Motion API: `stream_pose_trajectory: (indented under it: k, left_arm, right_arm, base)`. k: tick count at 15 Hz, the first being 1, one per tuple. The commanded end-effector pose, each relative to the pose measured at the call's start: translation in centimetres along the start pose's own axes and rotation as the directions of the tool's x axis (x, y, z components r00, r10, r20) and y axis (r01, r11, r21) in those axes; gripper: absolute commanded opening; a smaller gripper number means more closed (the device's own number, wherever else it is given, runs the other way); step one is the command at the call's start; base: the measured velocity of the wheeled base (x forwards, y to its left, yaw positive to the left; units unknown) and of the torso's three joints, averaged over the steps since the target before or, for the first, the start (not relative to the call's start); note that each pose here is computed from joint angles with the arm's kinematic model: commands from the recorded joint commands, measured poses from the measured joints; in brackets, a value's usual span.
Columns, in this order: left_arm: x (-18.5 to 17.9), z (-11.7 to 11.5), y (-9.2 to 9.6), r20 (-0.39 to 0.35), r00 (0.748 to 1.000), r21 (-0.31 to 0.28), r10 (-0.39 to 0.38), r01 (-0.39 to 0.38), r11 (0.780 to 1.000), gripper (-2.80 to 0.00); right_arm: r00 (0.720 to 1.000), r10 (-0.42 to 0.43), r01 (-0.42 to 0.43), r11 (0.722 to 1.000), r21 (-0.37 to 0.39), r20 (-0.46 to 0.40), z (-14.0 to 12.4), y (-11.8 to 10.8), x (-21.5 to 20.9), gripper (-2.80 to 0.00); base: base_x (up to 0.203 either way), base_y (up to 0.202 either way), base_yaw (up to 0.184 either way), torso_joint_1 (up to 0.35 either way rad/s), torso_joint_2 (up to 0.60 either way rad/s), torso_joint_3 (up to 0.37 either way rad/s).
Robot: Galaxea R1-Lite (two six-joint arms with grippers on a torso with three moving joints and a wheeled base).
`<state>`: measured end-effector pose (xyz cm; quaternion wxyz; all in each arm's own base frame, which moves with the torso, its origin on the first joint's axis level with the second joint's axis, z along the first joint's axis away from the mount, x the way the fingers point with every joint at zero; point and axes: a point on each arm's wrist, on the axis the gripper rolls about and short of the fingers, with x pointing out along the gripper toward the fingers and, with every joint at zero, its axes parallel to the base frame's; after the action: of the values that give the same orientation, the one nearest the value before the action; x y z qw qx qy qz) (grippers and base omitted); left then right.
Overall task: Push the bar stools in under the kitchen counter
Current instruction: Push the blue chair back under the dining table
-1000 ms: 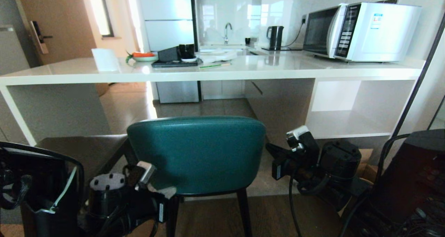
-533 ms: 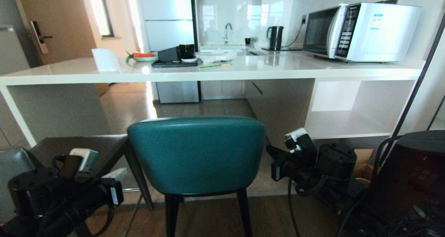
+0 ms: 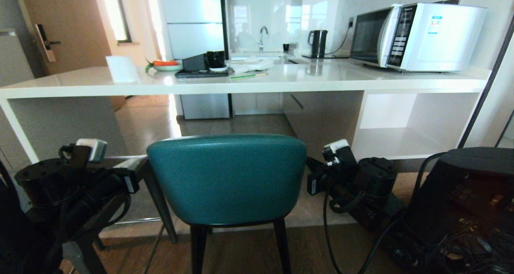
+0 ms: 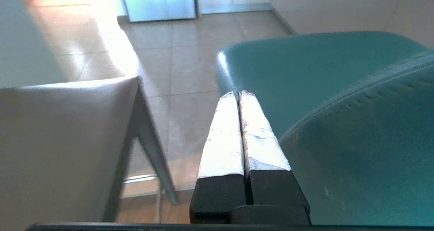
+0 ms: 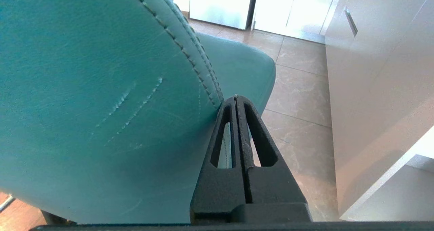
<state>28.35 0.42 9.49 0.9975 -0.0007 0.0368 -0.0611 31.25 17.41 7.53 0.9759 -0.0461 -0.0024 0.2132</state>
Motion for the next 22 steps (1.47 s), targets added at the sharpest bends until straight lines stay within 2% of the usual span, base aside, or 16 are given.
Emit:
stream_pose_trajectory:
  k: [1,3,5,8,11,13,15,19,22]
  left_arm:
    - [1.7,-1.8,-0.8,-0.044,0.998,-0.004,-0.036,0.036,0.999,-2.80]
    - [2.8,-3.1,-2.4,-0.080,0.993,-0.005,-0.092,0.092,0.996,-2.80]
    - [3.9,-3.6,-4.2,-0.078,0.985,-0.001,-0.152,0.152,0.988,-2.80]
    - [3.5,-3.6,-7.5,-0.082,0.957,0.000,-0.280,0.280,0.960,-2.80]
    - [3.2,-4.4,-10.0,-0.108,0.929,0.002,-0.353,0.355,0.935,-2.80]
    - [3.5,-4.9,-10.5,-0.122,0.925,0.003,-0.360,0.363,0.932,-2.80]
    - [4.2,-5.1,-10.3,-0.113,0.931,0.005,-0.348,0.351,0.937,-2.80]
    - [6.4,-5.8,-8.6,-0.097,0.968,0.009,-0.232,0.234,0.972,-2.80]
    - [6.8,-5.9,-9.0,-0.088,0.966,0.013,-0.242,0.244,0.970,-2.80]
  right_arm:
    - [1.000,-0.002,0.002,1.000,-0.001,0.007,0.0,0.0,0.1,-2.80]
    - [1.000,-0.002,0.002,1.000,-0.001,0.009,0.1,0.0,0.0,-2.80]
    - [1.000,-0.002,0.002,1.000,-0.003,0.003,-0.1,0.0,0.1,-2.80]
    - [1.000,0.003,-0.003,1.000,-0.006,-0.010,-1.0,0.1,0.8,-2.80]
    - [1.000,-0.007,0.007,1.000,-0.005,0.001,-1.1,-0.1,1.5,-2.80]
    - [1.000,-0.025,0.025,1.000,-0.005,0.003,-1.1,-0.8,1.7,-2.80]
    - [1.000,-0.025,0.025,1.000,-0.005,-0.002,-1.2,-0.8,1.4,-2.80]
    - [1.000,-0.002,0.002,1.000,-0.008,-0.004,-0.7,-0.3,0.3,-2.80]
    - [1.000,0.019,-0.020,1.000,-0.007,-0.017,-0.8,-0.6,-0.4,-2.80]
  base:
    - [0.000,0.000,0.000,0.000,0.00,0.000]
    - [0.000,0.000,0.000,0.000,0.00,0.000]
    - [0.000,0.000,0.000,0.000,0.00,0.000]
    - [0.000,0.000,0.000,0.000,0.00,0.000]
    - [0.000,0.000,0.000,0.000,0.00,0.000]
    - [0.000,0.000,0.000,0.000,0.00,0.000]
    - [0.000,0.000,0.000,0.000,0.00,0.000]
    - [0.000,0.000,0.000,0.000,0.00,0.000]
    - [0.000,0.000,0.000,0.000,0.00,0.000]
